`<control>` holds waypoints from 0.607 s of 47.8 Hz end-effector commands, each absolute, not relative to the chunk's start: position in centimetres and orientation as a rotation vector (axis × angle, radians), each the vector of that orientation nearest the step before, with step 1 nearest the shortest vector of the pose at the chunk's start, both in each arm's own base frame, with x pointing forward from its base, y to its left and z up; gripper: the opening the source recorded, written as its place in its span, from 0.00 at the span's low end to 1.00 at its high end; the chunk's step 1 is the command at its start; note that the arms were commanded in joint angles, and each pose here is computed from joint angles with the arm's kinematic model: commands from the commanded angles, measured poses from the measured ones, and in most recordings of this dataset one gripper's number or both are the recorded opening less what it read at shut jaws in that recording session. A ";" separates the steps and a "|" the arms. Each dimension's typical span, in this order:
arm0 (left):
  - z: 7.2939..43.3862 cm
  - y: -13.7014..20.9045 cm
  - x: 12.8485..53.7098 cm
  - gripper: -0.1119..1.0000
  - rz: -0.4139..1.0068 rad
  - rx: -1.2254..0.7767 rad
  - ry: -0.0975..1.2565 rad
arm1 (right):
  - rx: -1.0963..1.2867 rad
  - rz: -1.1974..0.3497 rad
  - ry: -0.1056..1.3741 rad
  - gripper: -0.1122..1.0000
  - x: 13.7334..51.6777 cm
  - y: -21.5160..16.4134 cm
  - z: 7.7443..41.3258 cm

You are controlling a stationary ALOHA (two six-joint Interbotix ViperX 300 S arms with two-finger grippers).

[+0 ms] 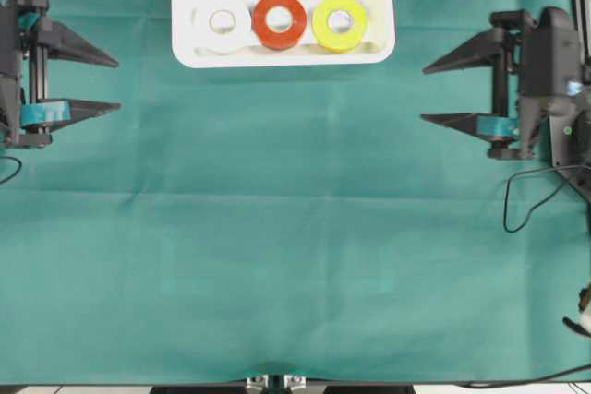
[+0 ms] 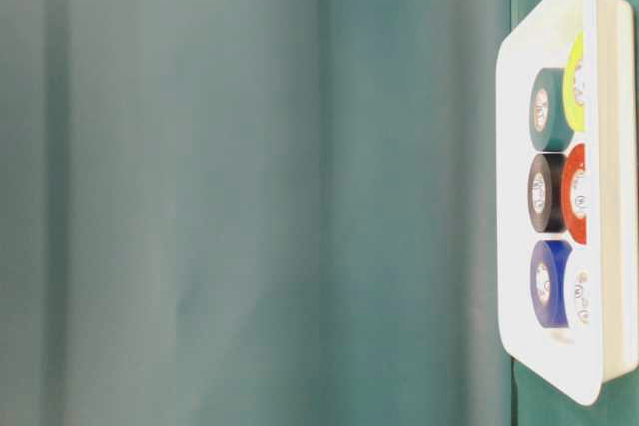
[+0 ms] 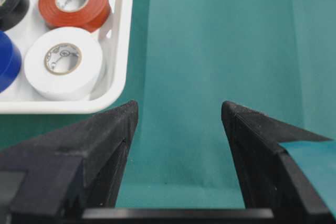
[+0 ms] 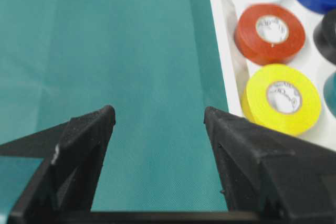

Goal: Put the tape alternately from left to right into the white case.

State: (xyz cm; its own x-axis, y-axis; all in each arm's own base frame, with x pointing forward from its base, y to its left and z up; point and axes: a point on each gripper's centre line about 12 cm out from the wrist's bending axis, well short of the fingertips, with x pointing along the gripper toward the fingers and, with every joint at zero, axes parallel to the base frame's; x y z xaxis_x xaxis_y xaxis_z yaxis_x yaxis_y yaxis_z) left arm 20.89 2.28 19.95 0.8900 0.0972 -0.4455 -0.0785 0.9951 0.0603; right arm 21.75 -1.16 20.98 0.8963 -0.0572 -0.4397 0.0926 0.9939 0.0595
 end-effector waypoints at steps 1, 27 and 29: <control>20.4 2.2 20.9 0.96 0.093 0.028 0.441 | 0.088 -0.058 0.391 0.80 21.3 -0.9 21.8; 20.7 2.0 18.5 0.96 0.101 0.004 0.354 | 0.092 -0.033 0.317 0.80 19.0 -0.6 21.5; 20.8 1.9 18.3 0.96 0.101 0.005 0.343 | 0.091 -0.034 0.317 0.80 19.0 -0.6 21.5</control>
